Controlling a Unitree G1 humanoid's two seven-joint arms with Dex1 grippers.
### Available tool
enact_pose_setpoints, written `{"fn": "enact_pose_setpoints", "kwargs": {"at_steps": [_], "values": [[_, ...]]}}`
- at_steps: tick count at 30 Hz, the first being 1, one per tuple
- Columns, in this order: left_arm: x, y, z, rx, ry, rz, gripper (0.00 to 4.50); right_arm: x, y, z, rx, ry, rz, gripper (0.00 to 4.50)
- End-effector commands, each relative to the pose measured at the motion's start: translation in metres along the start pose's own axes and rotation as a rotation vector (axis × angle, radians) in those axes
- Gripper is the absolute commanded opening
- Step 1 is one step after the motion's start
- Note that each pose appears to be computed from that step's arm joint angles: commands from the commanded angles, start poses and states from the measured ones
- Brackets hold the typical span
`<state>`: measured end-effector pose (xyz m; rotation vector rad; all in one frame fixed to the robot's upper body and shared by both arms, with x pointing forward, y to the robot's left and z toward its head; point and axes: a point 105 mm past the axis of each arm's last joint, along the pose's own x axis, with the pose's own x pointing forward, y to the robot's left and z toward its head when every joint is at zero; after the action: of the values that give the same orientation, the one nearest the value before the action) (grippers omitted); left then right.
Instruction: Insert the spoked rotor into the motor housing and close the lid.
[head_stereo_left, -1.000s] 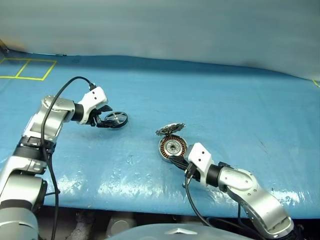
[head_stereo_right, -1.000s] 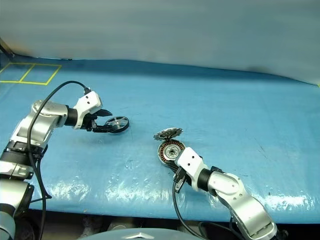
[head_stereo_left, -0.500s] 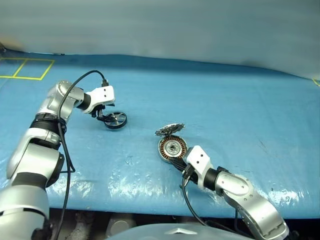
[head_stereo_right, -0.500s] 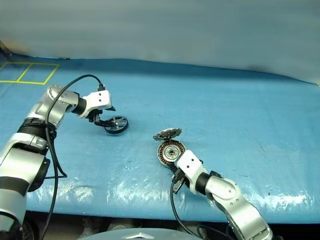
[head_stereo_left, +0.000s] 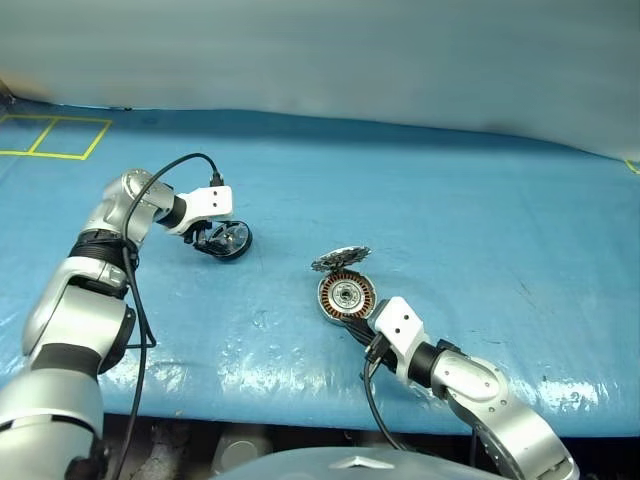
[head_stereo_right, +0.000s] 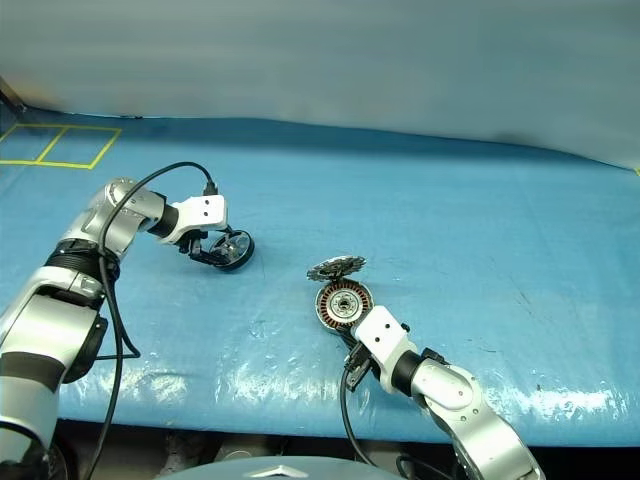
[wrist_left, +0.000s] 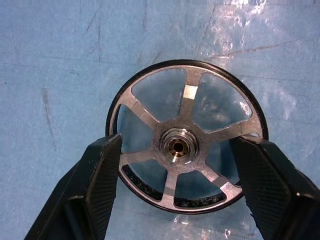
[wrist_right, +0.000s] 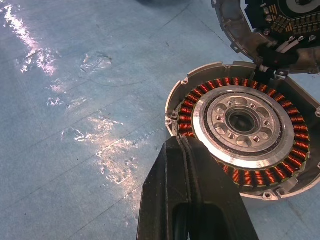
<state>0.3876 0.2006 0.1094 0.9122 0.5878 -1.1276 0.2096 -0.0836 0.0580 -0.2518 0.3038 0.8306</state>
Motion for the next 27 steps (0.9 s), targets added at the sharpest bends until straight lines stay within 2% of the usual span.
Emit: {"fn": "enact_pose_setpoints", "kwargs": {"at_steps": [1, 2, 6, 13, 16, 27], "values": [[-0.010, 0.008, 0.007, 0.049, -0.003, 0.037, 3.64, 0.001, -0.001, 0.002, -0.019, -0.009, -0.006, 0.04], [-0.009, 0.007, 0.005, 0.052, 0.002, 0.037, 3.64, 0.002, -0.001, 0.002, -0.017, -0.009, -0.003, 0.04], [-0.004, 0.004, -0.001, 0.042, 0.010, 0.040, 2.43, 0.003, -0.001, 0.002, -0.021, -0.009, 0.000, 0.00], [-0.003, 0.001, 0.001, 0.029, -0.015, 0.033, 2.43, 0.003, -0.001, 0.001, -0.029, 0.002, 0.004, 0.00], [-0.002, 0.001, -0.006, 0.036, 0.016, 0.051, 2.43, 0.003, -0.001, 0.000, -0.026, 0.003, 0.003, 0.00], [0.021, -0.009, -0.007, 0.062, 0.011, 0.039, 2.43, 0.003, -0.001, -0.003, -0.032, 0.017, -0.006, 0.00]]}}
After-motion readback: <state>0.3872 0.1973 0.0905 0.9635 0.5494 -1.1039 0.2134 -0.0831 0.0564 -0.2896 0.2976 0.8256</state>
